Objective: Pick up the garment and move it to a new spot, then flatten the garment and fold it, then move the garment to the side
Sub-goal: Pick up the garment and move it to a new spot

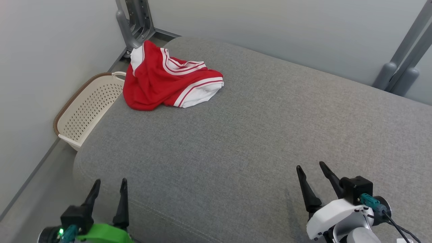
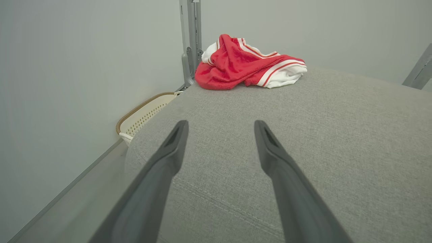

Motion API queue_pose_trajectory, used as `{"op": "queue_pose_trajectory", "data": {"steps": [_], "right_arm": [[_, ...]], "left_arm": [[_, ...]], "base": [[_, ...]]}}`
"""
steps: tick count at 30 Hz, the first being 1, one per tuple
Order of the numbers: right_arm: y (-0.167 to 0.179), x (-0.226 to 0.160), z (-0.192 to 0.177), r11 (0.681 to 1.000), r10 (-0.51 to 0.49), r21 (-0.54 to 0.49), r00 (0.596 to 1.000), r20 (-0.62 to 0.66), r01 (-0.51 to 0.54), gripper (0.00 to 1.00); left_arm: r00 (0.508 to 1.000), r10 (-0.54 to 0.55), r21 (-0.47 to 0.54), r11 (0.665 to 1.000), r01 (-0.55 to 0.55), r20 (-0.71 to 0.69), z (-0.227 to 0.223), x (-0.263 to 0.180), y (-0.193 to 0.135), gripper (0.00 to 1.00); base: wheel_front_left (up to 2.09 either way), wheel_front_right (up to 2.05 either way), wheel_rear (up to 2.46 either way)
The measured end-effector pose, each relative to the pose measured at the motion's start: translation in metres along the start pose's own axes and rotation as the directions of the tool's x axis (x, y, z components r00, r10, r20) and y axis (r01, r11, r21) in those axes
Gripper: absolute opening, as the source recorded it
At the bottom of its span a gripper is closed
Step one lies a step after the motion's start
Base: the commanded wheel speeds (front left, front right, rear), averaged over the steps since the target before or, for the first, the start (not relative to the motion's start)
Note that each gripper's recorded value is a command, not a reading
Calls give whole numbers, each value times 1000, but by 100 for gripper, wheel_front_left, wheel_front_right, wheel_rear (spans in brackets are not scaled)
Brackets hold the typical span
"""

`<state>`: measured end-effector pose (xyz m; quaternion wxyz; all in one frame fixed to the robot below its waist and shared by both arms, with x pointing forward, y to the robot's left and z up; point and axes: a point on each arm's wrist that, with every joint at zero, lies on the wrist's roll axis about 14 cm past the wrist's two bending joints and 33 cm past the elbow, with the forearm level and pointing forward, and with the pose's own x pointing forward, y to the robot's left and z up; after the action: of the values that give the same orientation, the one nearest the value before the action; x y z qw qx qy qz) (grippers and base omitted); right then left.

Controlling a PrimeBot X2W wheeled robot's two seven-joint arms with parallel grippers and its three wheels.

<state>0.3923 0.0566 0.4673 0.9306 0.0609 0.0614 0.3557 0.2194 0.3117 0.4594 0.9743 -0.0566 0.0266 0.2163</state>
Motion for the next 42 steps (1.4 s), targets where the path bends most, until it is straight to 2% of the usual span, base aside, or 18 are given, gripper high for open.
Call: {"op": "queue_pose_trajectory", "data": {"steps": [9, 19, 27, 34, 42], "right_arm": [[-9, 8, 2, 999, -5, -40, 1000, -13, 4, 100], [-21, 26, 11, 992, 51, -115, 998, -35, -54, 100], [-51, 25, 9, 991, 30, -131, 998, -48, -36, 100], [-85, 17, -6, 990, -28, -142, 995, -94, 14, 100], [-109, 2, -35, 989, -79, -138, 981, -177, 54, 100]], "left_arm": [[987, -151, 47, 987, 154, -61, 25, 78, -44, 100], [959, -230, 77, 967, 245, -164, 50, 171, -78, 100], [918, -250, 101, 951, 293, -308, 25, 226, -100, 100], [865, -234, 120, 941, 316, -445, -22, 256, -112, 100], [810, -122, 164, 952, 259, -574, -74, 272, -92, 100]], "base": [[0, 0, 0], [0, 0, 0], [0, 0, 0], [0, 0, 0], [0, 0, 0]]}}
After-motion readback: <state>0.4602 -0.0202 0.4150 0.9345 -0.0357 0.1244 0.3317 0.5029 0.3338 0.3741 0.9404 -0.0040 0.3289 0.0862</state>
